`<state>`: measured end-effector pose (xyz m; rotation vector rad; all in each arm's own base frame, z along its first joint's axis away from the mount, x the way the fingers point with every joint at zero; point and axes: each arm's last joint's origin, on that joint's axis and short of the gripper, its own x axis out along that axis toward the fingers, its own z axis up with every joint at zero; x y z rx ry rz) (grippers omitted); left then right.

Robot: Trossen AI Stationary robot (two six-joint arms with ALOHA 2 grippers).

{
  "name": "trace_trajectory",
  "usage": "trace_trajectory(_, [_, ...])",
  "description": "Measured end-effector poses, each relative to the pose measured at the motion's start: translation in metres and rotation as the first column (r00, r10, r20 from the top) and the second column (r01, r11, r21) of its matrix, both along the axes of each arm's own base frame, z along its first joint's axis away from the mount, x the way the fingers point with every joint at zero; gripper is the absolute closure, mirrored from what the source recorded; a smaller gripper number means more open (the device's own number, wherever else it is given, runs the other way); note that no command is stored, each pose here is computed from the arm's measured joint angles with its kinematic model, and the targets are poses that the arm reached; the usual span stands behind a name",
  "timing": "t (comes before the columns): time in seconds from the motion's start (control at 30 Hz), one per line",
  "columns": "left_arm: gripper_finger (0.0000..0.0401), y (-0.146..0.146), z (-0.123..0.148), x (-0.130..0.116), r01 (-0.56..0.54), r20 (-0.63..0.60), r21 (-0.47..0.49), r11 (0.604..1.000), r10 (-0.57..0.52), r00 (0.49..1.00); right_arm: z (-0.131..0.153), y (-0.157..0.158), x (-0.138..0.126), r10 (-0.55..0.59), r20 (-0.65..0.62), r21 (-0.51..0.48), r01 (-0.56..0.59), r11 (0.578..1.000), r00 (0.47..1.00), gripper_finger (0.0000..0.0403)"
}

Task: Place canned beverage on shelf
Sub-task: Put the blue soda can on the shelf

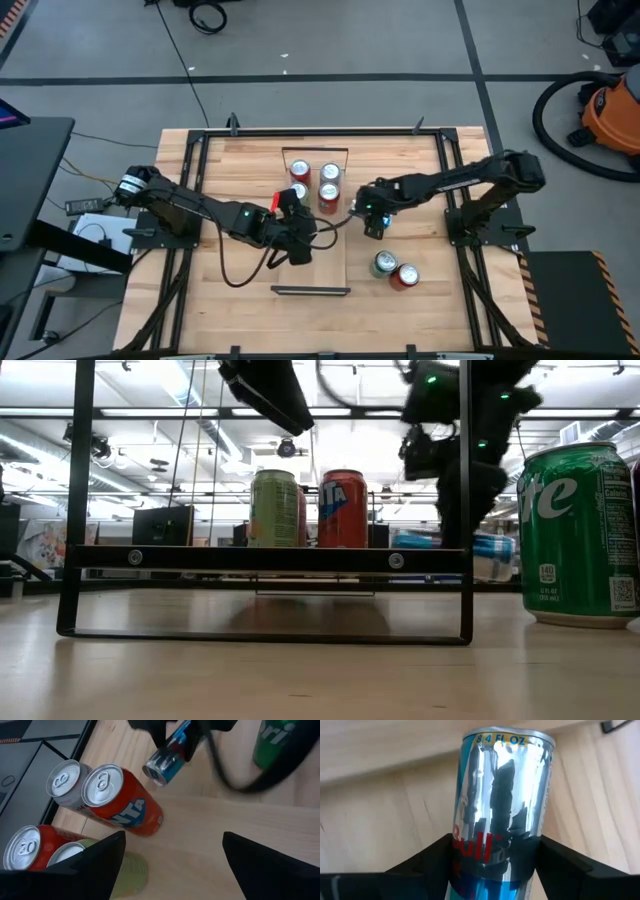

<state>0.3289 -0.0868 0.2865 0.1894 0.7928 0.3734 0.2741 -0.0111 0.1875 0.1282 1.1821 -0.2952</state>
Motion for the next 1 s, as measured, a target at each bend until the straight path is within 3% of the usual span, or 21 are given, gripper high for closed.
trace_trajectory(0.3, [0.0056, 0.003, 0.011, 0.016, 0.014, 0.176, -0.03, 0.999, -0.008, 0.984, 0.005, 0.016, -0.034, 0.04, 0.295, -0.054, -0.026, 0.998, 0.955, 0.0148])
trace_trajectory(0.5, [0.0056, 0.02, 0.011, 0.044, 0.098, 0.312, -0.105, 0.99, -0.061, 0.948, 0.005, 0.028, -0.05, 0.07, 0.445, -0.175, 0.01, 0.984, 0.893, 0.0148])
trace_trajectory(0.63, [0.0056, 0.036, 0.0, 0.061, 0.083, 0.34, -0.071, 0.994, -0.054, 0.939, 0.005, 0.037, -0.055, 0.086, 0.523, -0.256, 0.06, 0.965, 0.848, 0.0148])
trace_trajectory(0.8, [0.0055, 0.057, -0.003, 0.071, 0.022, 0.391, -0.074, 0.997, 0.009, 0.92, 0.005, 0.051, -0.059, 0.123, 0.548, -0.382, 0.116, 0.917, 0.828, 0.0147])
trace_trajectory(1.0, [0.0055, 0.067, 0.006, 0.076, -0.013, 0.5, -0.107, 0.994, 0.065, 0.864, 0.008, 0.068, -0.068, 0.158, 0.523, -0.576, 0.211, 0.79, 0.838, 0.0147])
